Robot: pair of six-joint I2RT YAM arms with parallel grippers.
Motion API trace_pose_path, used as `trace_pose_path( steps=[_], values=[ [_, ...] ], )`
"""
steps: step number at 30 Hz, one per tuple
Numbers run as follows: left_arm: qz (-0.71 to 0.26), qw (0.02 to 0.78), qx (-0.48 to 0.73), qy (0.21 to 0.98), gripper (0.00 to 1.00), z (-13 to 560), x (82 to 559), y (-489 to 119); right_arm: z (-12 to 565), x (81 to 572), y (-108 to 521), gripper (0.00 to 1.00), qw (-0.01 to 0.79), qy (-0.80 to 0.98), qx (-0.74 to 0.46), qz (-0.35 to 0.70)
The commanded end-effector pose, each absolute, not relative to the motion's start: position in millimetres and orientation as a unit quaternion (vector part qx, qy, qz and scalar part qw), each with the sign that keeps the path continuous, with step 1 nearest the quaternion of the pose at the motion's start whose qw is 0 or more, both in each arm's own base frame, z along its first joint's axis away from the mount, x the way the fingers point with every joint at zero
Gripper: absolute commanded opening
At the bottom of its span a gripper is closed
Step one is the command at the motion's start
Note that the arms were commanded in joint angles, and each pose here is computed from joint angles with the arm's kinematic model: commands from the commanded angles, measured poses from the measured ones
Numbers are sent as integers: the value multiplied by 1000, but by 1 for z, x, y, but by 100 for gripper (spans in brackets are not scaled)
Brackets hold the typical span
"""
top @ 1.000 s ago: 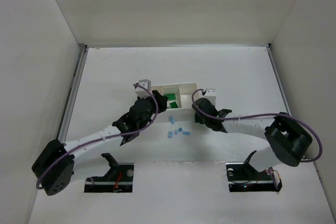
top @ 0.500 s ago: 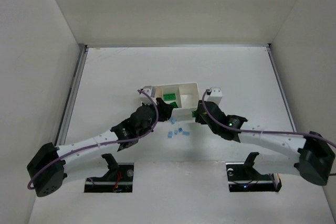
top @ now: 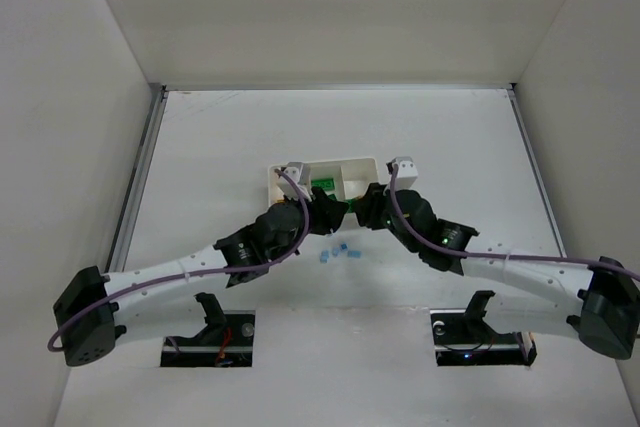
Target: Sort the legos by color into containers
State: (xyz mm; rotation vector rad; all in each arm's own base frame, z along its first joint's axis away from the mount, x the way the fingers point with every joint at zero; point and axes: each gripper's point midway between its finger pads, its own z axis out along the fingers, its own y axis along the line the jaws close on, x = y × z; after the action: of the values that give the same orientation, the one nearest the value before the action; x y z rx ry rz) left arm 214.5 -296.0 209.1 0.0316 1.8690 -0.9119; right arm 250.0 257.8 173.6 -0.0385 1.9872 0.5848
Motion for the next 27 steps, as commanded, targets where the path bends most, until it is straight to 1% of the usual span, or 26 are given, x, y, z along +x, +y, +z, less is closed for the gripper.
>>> trace_pose_path(
  steps=[1, 6, 14, 18, 22, 27],
  values=[
    [-370, 514, -7, 774, 38, 211, 223, -293, 209, 257, 281, 18, 533, 790, -25, 302],
    [-356, 512, -13, 782, 38, 201, 233, -292, 216, 258, 287, 18, 536, 781, -24, 319],
    [-359, 517, -30, 776, 33, 196, 245, -294, 222, 253, 292, 18, 532, 772, -24, 347],
    [-366, 517, -39, 772, 28, 193, 246, -297, 221, 253, 293, 18, 529, 770, -20, 357],
    [-378, 512, -56, 769, 25, 186, 248, -300, 225, 251, 293, 18, 519, 759, -10, 393],
    [-396, 513, -78, 758, 15, 185, 252, -300, 233, 250, 285, 18, 503, 742, 14, 444]
  ],
)
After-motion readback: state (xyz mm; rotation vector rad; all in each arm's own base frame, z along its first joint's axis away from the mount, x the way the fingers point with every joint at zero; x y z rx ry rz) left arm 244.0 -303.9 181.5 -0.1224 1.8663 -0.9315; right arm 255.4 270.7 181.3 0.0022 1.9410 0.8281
